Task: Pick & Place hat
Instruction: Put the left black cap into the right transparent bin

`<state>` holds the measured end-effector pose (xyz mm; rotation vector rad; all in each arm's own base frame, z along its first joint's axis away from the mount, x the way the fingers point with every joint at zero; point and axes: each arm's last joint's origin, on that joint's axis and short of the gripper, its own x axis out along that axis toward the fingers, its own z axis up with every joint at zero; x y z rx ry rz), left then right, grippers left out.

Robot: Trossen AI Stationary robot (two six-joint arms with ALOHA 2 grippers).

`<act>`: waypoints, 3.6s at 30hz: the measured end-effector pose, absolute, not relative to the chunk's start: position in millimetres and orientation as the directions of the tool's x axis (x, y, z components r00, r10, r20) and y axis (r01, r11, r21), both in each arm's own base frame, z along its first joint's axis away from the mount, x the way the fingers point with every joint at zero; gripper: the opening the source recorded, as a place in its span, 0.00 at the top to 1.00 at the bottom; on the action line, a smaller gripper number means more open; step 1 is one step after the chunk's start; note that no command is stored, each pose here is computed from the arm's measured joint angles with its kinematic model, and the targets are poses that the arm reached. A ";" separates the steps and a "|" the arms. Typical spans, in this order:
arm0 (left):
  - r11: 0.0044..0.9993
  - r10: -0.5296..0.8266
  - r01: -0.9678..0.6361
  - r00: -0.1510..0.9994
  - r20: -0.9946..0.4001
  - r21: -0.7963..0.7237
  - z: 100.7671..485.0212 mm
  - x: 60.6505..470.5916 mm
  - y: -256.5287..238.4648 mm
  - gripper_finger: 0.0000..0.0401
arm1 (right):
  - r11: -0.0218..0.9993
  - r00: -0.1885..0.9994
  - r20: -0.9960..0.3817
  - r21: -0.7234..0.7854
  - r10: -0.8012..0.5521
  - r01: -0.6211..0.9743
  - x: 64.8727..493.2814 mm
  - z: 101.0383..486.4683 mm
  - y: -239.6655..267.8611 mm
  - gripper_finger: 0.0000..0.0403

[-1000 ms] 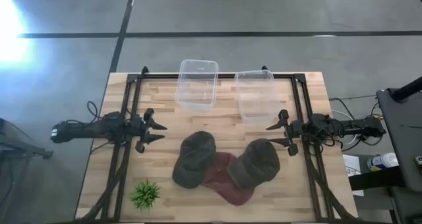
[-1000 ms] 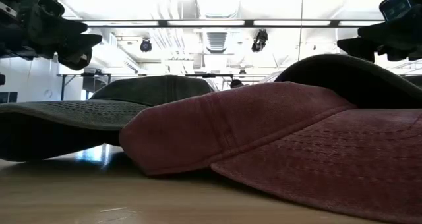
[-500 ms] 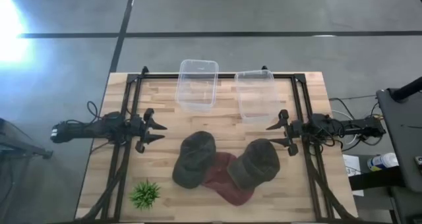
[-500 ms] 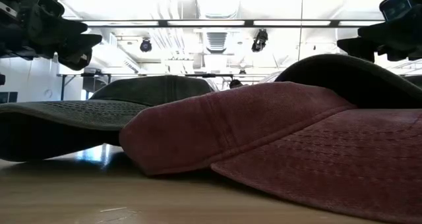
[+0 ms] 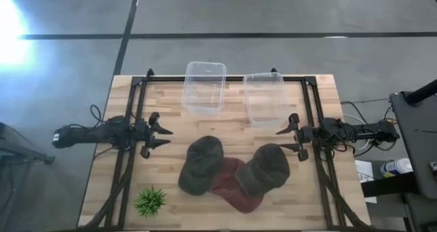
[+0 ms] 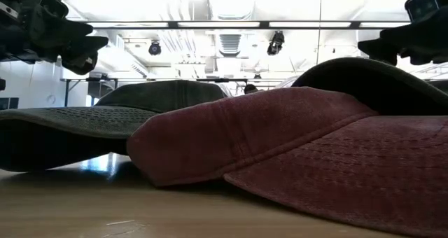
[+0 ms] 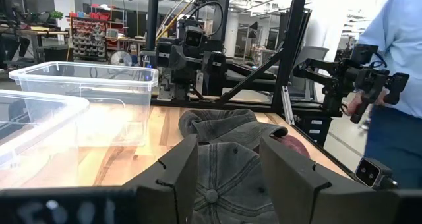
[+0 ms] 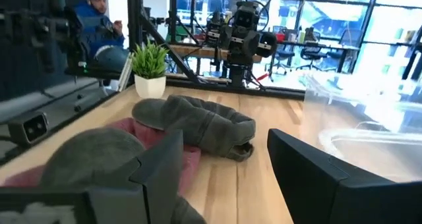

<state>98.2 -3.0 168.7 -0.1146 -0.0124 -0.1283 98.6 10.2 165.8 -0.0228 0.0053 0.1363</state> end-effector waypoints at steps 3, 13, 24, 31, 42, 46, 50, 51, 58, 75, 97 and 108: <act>0.985 -0.127 0.128 0.992 0.020 -0.113 168.7 98.2 -3.0 0.61 | 0.987 0.991 -0.007 0.081 0.137 -0.136 98.6 165.7 10.2 0.46; 0.985 -0.127 0.129 0.992 0.020 -0.113 168.7 98.2 -3.0 0.61 | 0.853 0.982 0.127 0.490 0.136 -0.182 98.0 178.6 10.1 0.46; 0.985 -0.127 0.128 0.992 0.020 -0.113 168.8 98.2 -3.0 0.61 | 0.716 0.952 0.286 0.640 0.112 -0.277 94.8 194.0 9.2 0.46; 0.985 -0.127 0.128 0.992 0.020 -0.113 168.7 98.2 -3.0 0.61 | 0.540 0.903 0.419 0.785 -0.101 -0.304 89.8 207.3 2.8 0.46; 0.985 -0.127 0.128 0.992 0.019 -0.113 168.8 98.2 -3.0 0.61 | 0.605 0.825 0.555 0.695 -0.106 -0.389 85.8 224.6 2.5 0.46; 0.985 -0.127 0.128 0.992 0.020 -0.114 168.7 98.2 -3.0 0.61 | 0.558 0.861 0.508 0.720 -0.019 -0.413 96.6 239.9 6.2 0.46; 0.986 -0.127 0.128 0.992 0.022 -0.107 169.0 98.2 -3.0 0.61 | 0.515 0.899 0.430 0.754 0.082 -0.407 118.1 259.2 11.1 0.46; 0.987 -0.127 0.129 0.992 0.022 -0.100 169.0 98.2 -3.0 0.61 | 0.503 0.907 0.407 0.764 0.109 -0.403 124.7 263.9 12.5 0.46; 0.961 -0.129 0.136 0.991 0.042 -0.240 170.8 98.2 -3.1 0.61 | 0.395 0.941 -0.115 0.918 0.318 -0.022 176.9 267.3 23.7 0.46; 0.231 0.152 0.227 0.952 0.265 -0.946 192.7 95.4 5.1 0.61 | 0.296 0.579 -0.713 0.696 0.396 0.654 228.6 231.2 67.3 0.46; 0.316 -0.102 0.165 0.985 0.139 -0.934 200.2 101.6 -5.0 0.66 | 0.403 0.592 -0.714 0.700 0.374 0.590 362.2 211.3 109.2 0.46; 0.510 -0.287 -0.039 0.934 -0.212 -0.859 173.7 117.9 -18.5 0.75 | 0.392 0.672 -0.703 0.701 0.235 0.596 407.4 176.5 113.4 0.46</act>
